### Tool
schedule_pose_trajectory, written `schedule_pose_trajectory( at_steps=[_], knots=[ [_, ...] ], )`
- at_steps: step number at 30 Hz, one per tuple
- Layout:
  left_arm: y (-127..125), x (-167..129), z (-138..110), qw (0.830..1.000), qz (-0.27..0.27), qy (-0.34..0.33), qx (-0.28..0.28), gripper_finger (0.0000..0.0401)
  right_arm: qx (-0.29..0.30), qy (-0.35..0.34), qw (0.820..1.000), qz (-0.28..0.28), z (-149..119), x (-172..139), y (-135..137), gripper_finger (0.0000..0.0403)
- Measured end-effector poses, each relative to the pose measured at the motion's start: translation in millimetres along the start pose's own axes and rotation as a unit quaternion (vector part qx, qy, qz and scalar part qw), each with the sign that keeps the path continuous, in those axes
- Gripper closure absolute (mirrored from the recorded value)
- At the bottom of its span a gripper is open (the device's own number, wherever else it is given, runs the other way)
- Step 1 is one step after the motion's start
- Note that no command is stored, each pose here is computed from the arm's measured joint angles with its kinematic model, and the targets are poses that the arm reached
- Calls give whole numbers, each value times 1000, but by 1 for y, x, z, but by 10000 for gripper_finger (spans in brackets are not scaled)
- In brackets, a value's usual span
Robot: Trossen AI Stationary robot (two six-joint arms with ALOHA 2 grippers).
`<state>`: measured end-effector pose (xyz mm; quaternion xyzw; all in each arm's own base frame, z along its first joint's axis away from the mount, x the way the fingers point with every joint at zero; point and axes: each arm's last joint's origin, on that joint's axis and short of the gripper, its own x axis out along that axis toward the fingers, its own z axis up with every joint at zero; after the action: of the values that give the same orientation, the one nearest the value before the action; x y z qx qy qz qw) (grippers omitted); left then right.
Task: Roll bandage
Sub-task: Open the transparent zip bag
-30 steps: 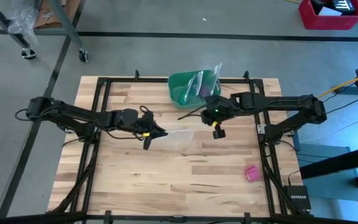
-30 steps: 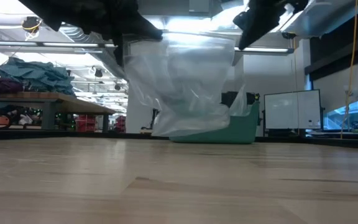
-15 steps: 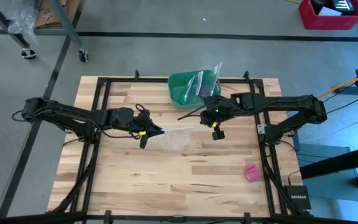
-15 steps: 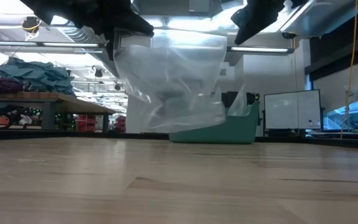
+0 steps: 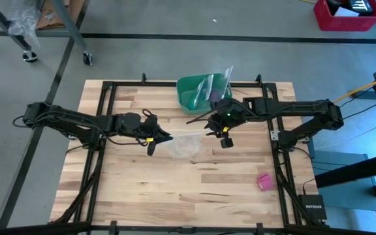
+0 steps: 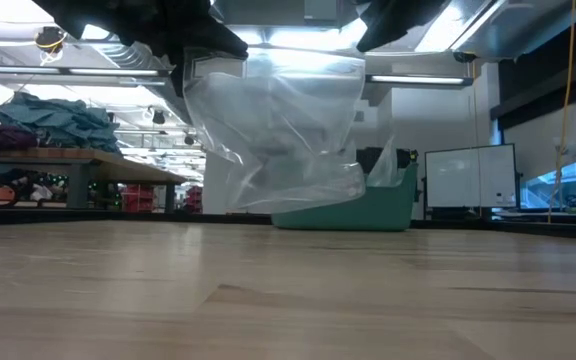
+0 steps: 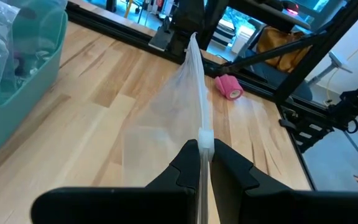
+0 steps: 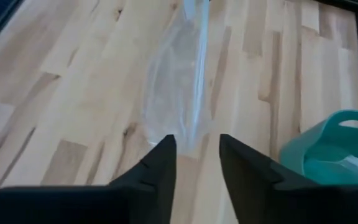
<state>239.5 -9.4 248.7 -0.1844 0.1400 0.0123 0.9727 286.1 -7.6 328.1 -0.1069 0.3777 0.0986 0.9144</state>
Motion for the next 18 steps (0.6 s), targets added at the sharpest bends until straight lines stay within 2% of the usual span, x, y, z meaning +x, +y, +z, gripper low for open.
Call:
schedule_pose_trajectory(
  at_steps=[6,15,18],
  knots=[
    [0,0,2,1000,12,-13,7,384,19,1,1000,3,0,3,0,246],
    [-3,-1,11,998,-1,-61,24,384,18,-9,1000,0,4,12,-3,243],
    [-2,0,10,998,2,-54,23,384,17,-13,1000,-1,4,12,-3,243]
  ],
)
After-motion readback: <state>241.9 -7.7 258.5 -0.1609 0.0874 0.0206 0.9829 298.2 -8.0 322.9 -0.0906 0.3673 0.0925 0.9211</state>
